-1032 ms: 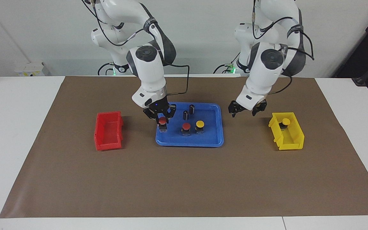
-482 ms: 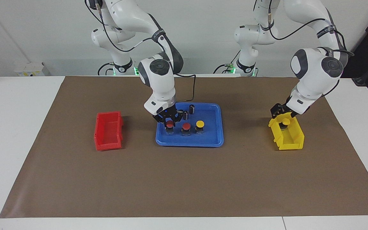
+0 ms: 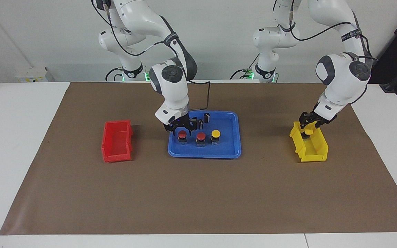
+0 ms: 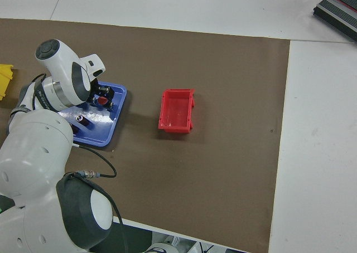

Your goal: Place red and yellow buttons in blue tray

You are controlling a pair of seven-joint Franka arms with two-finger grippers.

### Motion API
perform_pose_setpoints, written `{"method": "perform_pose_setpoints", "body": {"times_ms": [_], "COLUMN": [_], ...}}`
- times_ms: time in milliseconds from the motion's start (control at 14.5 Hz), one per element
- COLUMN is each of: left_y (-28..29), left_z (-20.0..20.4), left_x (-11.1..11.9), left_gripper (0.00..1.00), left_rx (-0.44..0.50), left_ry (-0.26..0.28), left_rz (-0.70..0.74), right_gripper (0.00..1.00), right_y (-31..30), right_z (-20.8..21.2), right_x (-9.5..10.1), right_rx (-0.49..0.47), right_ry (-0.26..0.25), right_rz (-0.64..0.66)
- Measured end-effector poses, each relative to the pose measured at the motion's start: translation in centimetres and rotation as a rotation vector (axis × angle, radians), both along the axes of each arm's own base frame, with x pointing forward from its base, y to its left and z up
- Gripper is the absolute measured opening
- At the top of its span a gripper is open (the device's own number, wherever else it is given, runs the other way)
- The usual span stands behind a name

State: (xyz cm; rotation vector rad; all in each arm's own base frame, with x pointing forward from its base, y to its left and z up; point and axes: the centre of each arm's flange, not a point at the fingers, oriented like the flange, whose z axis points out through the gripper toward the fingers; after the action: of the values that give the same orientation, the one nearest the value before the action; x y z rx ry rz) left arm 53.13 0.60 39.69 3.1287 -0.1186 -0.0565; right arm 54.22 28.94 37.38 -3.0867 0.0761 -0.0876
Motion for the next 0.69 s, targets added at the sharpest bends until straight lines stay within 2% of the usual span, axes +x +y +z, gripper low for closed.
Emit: {"method": "perform_pose_setpoints", "body": {"times_ms": [69, 344, 482, 688], "left_y": [0.0, 0.9, 1.1, 1.1], "left_z": [-0.1, -1.1, -1.5, -2.0], "left_x": [0.0, -0.3, -0.3, -0.4], "left_gripper": [0.70, 0.68, 0.67, 0.67], "left_rx": [0.000, 0.000, 0.001, 0.001], "left_ry": [-0.005, -0.028, -0.036, -0.038], "left_rz": [-0.005, -0.003, -0.002, -0.002], "right_gripper": [0.99, 1.00, 1.00, 1.00], "right_y": [-1.5, -12.3, -17.4, -23.6], "right_z": [1.4, 11.4, 15.2, 18.1], "right_x": [0.7, 3.7, 3.5, 2.3], "right_rx": [-0.003, -0.015, -0.015, -0.020], "right_ry": [0.005, 0.045, 0.047, 0.067], "right_rz": [-0.026, -0.177, -0.176, -0.138]}}
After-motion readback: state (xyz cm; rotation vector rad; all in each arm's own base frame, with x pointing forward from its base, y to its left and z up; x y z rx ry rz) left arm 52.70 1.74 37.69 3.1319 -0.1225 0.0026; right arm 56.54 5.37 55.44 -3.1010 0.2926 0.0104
